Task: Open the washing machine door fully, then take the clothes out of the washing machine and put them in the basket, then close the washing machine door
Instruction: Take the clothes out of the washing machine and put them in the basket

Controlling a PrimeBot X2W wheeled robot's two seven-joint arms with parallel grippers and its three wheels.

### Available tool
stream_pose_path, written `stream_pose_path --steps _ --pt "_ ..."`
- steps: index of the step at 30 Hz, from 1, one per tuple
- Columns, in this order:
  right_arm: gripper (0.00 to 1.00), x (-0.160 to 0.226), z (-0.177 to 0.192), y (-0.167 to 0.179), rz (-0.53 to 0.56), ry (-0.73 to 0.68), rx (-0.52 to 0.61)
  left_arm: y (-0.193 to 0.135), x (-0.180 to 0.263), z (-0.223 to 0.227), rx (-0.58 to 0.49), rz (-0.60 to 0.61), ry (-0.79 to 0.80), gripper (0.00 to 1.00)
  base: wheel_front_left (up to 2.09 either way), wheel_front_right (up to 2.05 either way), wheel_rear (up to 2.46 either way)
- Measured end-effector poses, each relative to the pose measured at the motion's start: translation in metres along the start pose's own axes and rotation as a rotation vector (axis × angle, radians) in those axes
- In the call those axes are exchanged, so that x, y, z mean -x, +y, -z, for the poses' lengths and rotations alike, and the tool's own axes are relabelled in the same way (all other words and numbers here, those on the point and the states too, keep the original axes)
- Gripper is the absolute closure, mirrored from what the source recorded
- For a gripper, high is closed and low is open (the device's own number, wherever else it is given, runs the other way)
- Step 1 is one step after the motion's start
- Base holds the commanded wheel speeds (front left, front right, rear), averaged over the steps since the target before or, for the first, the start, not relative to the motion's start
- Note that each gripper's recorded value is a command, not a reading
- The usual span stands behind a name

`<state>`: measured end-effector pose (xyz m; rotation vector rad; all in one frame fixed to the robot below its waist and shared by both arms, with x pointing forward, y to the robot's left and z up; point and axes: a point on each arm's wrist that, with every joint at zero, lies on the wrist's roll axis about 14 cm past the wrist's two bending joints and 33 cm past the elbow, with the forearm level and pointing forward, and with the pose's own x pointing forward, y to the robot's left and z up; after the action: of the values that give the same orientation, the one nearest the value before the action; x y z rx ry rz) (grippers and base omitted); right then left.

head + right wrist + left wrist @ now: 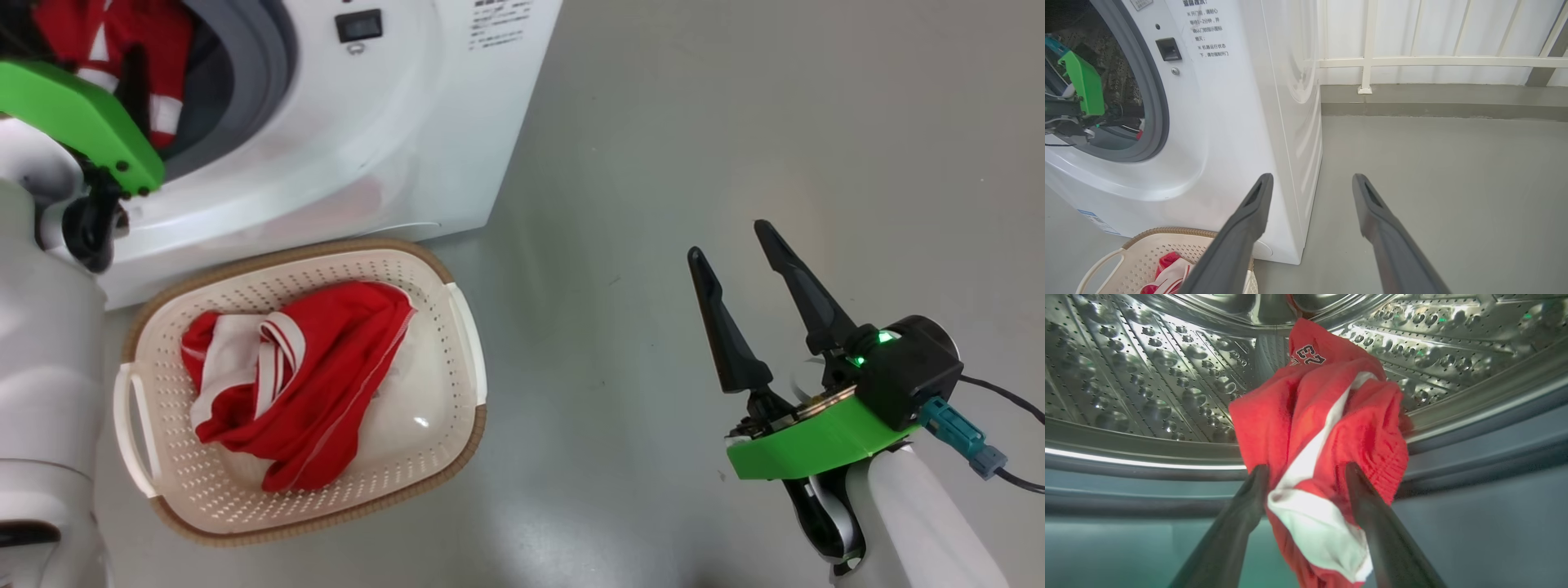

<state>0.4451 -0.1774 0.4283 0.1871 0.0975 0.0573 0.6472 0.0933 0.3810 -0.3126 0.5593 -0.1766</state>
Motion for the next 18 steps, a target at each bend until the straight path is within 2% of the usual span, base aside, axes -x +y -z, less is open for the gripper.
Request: stream_pose_path --steps 3,5,8,9,10,11,18 --pt "0.00 0.001 0.000 -0.002 0.006 0.001 0.003 0.000 -0.003 0.009 -0.007 -0.001 0.038 0.00 0.00 0.00 0.00" --pt "0.00 -0.002 0.000 0.001 -0.003 -0.002 -0.024 0.005 -0.005 0.015 -0.069 -0.017 0.061 0.00 0.00 0.00 0.00" --pt "0.00 -0.002 0.004 0.007 -0.016 0.009 -0.037 0.007 -0.009 0.017 -0.081 -0.024 0.072 0.01 0.00 0.00 0.00" --pt "0.00 -0.002 0.005 0.006 -0.014 0.011 -0.038 0.007 -0.010 0.019 -0.087 -0.026 0.074 0.30 0.00 0.00 0.00" --pt "0.00 -0.002 0.005 0.005 -0.013 0.013 -0.038 0.006 -0.011 0.020 -0.090 -0.025 0.077 0.72 0.00 0.00 0.00" --pt "0.00 -0.002 0.006 0.005 -0.012 0.015 -0.038 0.007 -0.012 0.021 -0.089 -0.026 0.077 1.00 0.00 0.00 0.00" --pt "0.00 -0.006 0.008 0.007 -0.018 0.016 -0.042 0.008 -0.010 0.009 -0.071 -0.026 -0.020 1.00 0.00 0.00 0.00"
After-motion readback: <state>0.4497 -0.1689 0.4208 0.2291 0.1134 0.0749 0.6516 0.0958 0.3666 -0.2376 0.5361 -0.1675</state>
